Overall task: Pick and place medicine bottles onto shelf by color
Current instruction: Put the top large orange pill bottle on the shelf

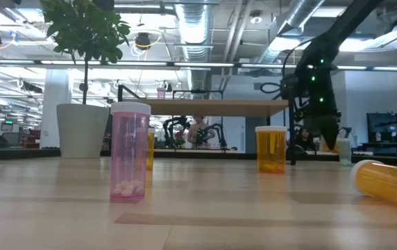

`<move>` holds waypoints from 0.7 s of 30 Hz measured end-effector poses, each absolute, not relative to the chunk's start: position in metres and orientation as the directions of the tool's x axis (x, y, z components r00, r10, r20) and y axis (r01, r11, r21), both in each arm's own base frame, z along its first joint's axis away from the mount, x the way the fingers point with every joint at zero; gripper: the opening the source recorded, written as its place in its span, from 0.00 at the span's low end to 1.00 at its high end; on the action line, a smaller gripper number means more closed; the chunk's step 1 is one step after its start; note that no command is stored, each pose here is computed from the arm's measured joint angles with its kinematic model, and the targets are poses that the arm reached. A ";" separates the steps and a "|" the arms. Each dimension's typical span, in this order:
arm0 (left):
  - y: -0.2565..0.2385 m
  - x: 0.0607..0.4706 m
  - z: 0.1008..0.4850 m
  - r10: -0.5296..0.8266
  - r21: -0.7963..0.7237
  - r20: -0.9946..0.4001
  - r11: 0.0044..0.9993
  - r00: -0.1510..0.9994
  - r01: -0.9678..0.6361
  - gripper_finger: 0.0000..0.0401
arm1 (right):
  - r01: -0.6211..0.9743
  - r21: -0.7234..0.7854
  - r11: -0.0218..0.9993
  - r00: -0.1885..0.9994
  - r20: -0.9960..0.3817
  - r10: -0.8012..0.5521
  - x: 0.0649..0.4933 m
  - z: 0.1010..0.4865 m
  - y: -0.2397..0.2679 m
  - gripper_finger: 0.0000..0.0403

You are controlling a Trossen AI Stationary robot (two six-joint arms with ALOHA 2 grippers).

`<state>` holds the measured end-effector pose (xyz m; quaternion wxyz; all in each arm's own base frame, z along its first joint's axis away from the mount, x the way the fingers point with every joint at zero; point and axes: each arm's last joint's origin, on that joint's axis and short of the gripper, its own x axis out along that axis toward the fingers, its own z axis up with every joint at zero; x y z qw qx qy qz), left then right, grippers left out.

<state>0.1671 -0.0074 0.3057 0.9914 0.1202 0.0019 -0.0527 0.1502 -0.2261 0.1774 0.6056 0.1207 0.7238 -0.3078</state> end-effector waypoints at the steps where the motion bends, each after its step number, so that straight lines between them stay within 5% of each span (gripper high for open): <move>1: -0.007 0.167 0.306 -0.104 0.236 -0.013 0.966 0.994 0.104 0.58 | 0.560 -0.300 0.772 -0.237 -0.951 -0.198 0.149 0.181 -0.225 0.41; 10: -0.007 0.167 0.306 -0.104 0.226 -0.012 0.968 0.994 0.104 0.58 | 0.713 -0.259 0.652 -0.057 -0.948 -0.314 0.140 0.229 -0.209 0.45; 21: -0.007 0.167 0.306 -0.104 0.221 -0.011 0.970 0.995 0.104 0.58 | 0.756 0.018 0.655 0.515 -0.634 -0.577 0.154 0.309 -0.183 0.46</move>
